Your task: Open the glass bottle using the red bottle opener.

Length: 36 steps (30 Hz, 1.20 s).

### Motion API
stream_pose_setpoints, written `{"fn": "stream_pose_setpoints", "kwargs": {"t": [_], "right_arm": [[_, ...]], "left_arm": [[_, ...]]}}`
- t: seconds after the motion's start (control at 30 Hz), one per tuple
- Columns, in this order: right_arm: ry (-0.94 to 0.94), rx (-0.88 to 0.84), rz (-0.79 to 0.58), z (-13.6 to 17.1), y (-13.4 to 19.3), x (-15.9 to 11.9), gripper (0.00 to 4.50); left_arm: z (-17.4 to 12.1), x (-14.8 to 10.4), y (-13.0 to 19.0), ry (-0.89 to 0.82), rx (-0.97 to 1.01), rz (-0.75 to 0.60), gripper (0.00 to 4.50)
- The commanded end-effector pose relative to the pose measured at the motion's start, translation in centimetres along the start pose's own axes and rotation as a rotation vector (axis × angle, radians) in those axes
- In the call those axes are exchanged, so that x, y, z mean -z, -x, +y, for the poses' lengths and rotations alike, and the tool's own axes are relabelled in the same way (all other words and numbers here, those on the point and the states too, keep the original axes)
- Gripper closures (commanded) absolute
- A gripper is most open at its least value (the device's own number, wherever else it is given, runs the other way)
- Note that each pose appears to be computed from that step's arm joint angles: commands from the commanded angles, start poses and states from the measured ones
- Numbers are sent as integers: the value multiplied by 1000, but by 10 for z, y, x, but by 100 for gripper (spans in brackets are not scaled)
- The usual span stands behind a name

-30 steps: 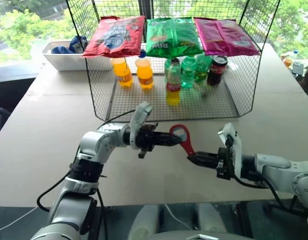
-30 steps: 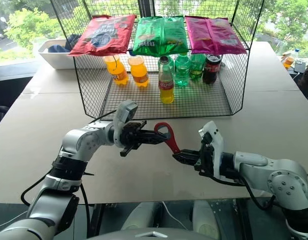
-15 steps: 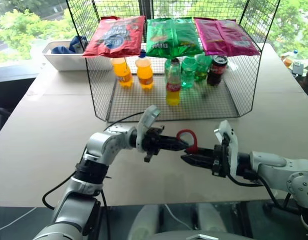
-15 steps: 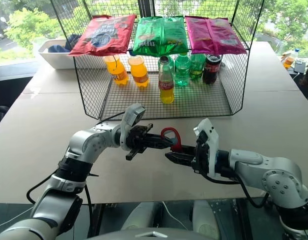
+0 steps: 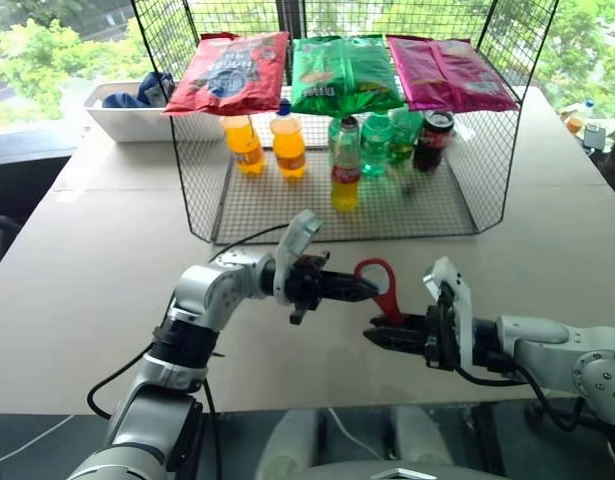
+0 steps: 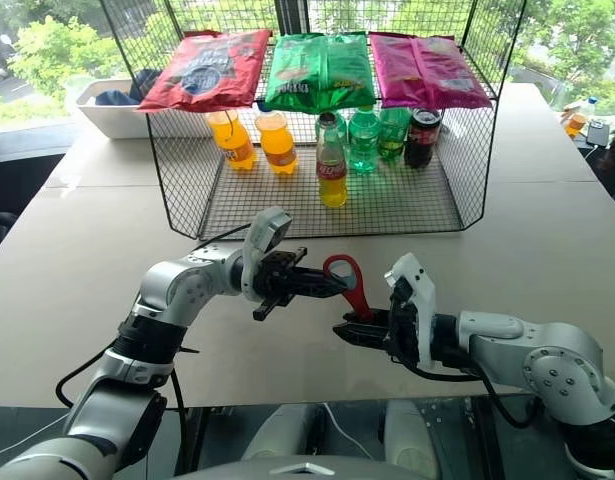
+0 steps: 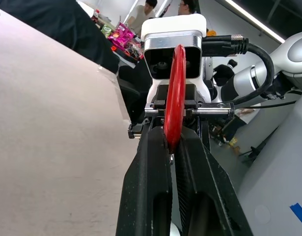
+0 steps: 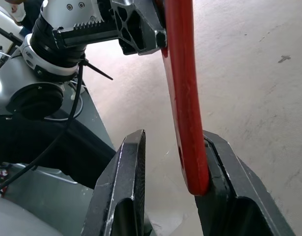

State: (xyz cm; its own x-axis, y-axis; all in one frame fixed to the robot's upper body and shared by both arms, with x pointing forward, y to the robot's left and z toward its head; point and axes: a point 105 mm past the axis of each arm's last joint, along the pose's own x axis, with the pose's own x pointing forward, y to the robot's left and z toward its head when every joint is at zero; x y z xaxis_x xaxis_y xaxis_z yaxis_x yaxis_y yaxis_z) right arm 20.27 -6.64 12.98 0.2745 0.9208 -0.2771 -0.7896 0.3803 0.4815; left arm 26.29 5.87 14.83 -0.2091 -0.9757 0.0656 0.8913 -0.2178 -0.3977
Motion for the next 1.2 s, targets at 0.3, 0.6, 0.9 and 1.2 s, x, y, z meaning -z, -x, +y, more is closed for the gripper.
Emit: {"fn": "stream_pose_setpoints", "kwargs": {"t": [0.3, 0.6, 0.9, 1.2], "right_arm": [[-13, -53, -46, 10, -1, -8, 310], [-32, -77, -71, 14, 4, -11, 310], [-45, -89, -87, 17, 7, -14, 310], [-79, -111, -102, 19, 9, -16, 439]], "left_arm": [[-7, -6, 1, -34, 11, -13, 450], [-7, -5, 1, -31, 14, -6, 450], [-6, -4, 0, -28, 17, -2, 450], [-7, -2, 0, -25, 21, -1, 450]]}}
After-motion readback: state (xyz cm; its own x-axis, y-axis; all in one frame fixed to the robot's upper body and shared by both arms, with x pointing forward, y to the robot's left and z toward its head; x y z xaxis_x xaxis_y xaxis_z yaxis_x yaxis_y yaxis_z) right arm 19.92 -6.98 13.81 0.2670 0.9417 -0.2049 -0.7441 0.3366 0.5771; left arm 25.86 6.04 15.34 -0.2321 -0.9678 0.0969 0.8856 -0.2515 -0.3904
